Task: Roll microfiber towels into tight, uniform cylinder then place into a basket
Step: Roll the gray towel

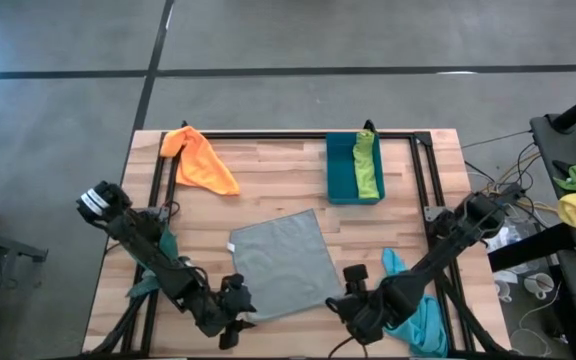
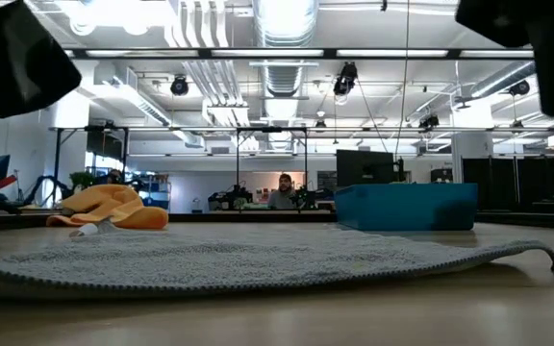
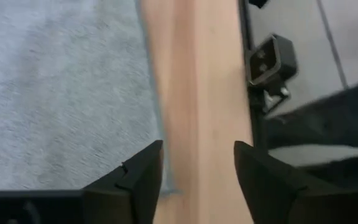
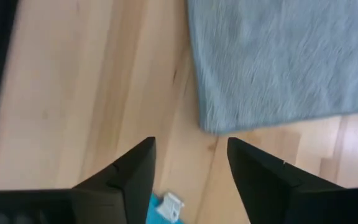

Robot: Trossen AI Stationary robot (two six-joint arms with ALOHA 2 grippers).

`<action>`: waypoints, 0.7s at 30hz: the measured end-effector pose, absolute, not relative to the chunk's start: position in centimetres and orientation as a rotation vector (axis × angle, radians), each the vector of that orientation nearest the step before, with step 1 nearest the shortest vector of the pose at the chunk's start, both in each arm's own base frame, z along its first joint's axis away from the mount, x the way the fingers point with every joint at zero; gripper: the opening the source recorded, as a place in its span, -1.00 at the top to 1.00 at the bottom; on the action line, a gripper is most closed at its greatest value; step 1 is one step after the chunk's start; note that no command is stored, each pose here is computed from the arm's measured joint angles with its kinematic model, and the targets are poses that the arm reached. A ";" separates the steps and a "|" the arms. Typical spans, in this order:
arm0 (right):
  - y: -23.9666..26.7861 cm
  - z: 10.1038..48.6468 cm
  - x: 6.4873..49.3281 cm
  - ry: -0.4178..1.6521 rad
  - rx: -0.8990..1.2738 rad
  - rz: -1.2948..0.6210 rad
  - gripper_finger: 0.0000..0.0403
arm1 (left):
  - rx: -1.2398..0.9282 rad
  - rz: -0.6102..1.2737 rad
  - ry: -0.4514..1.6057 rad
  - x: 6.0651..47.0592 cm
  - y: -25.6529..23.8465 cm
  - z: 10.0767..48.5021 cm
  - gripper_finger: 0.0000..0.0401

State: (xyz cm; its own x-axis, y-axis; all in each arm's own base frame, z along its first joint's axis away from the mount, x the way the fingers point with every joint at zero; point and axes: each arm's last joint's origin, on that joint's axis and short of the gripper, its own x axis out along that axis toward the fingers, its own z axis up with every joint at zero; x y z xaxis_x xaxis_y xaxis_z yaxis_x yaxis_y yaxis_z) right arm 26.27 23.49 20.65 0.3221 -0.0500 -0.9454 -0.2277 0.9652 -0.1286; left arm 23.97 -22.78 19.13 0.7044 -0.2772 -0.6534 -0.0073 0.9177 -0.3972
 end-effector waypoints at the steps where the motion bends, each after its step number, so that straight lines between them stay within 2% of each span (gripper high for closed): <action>1: 23.4 20.2 26.0 1.253 -0.267 0.116 0.00 | -0.391 -0.170 0.787 23.8 -22.9 19.1 0.03; 10: 22.5 16.8 24.4 1.308 -0.316 0.101 0.04 | -0.306 -0.126 0.791 24.4 -23.6 17.4 -0.01; 16: 22.5 16.1 26.0 1.175 -0.348 0.198 0.04 | -0.282 -0.148 0.796 24.8 -24.5 16.9 -0.01; 21: 21.4 14.8 27.2 1.200 -0.385 0.209 0.04 | -0.228 -0.174 0.824 24.5 -25.5 15.5 -0.01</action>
State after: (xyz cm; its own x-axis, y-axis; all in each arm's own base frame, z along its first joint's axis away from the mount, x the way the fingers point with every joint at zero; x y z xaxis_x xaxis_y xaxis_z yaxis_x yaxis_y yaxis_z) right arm 27.15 21.40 14.81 0.3534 -0.0447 -0.9344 -0.3575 0.9166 -0.1791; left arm 24.46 -25.48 15.52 0.6673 -0.2411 -0.7047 0.0645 0.9613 -0.2678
